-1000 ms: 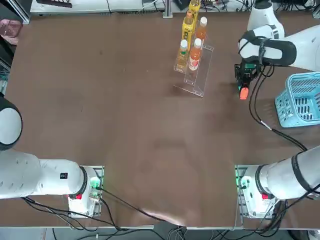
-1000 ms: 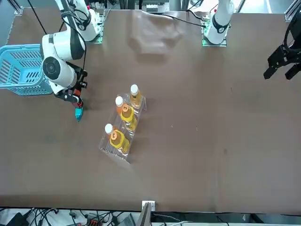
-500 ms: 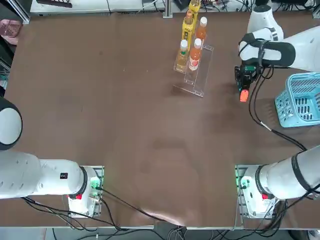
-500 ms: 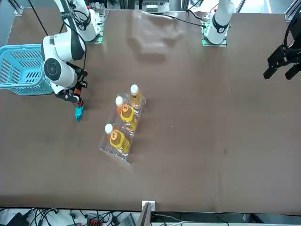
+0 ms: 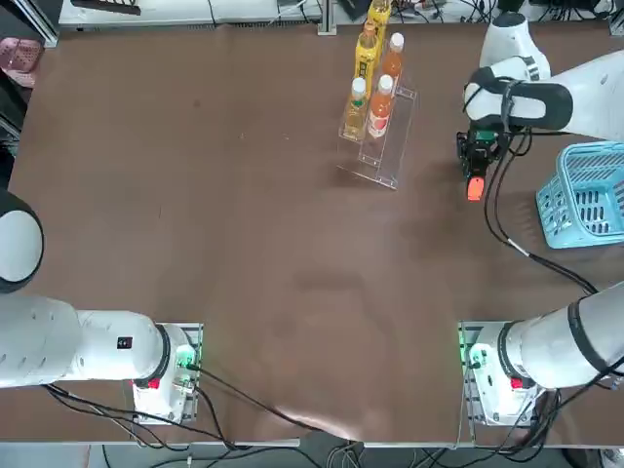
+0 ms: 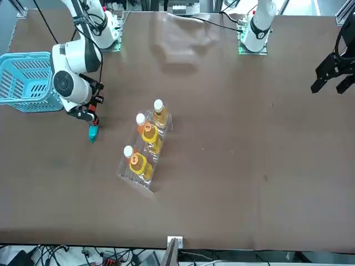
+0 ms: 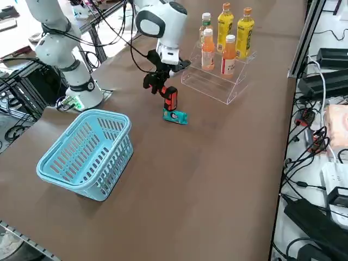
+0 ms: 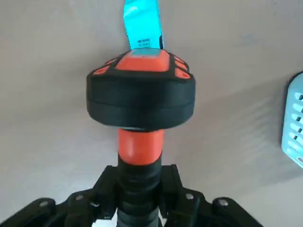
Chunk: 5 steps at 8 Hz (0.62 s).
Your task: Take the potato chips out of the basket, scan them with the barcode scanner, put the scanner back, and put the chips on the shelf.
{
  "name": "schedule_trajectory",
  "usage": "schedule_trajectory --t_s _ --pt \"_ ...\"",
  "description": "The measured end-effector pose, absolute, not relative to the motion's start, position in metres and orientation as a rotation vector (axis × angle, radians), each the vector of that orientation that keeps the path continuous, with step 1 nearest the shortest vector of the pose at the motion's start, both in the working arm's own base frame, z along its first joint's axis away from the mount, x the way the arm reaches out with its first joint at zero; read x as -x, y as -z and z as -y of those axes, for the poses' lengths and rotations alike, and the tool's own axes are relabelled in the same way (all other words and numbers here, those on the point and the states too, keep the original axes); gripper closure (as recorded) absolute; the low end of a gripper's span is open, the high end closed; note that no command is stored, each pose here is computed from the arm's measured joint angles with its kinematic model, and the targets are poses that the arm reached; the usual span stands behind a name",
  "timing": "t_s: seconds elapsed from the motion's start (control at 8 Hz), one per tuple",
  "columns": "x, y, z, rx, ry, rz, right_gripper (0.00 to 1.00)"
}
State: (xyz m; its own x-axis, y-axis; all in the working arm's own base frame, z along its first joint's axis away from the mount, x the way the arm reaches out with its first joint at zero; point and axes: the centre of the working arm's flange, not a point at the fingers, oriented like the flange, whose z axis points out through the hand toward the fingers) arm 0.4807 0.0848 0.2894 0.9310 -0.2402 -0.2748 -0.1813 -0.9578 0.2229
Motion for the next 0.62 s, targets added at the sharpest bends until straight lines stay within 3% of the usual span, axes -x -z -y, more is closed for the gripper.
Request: schedule_trajectory --t_s 0.62 --pt "-0.4884 -0.2988 -0.0842 -2.881 0.398 0.284 0.59"
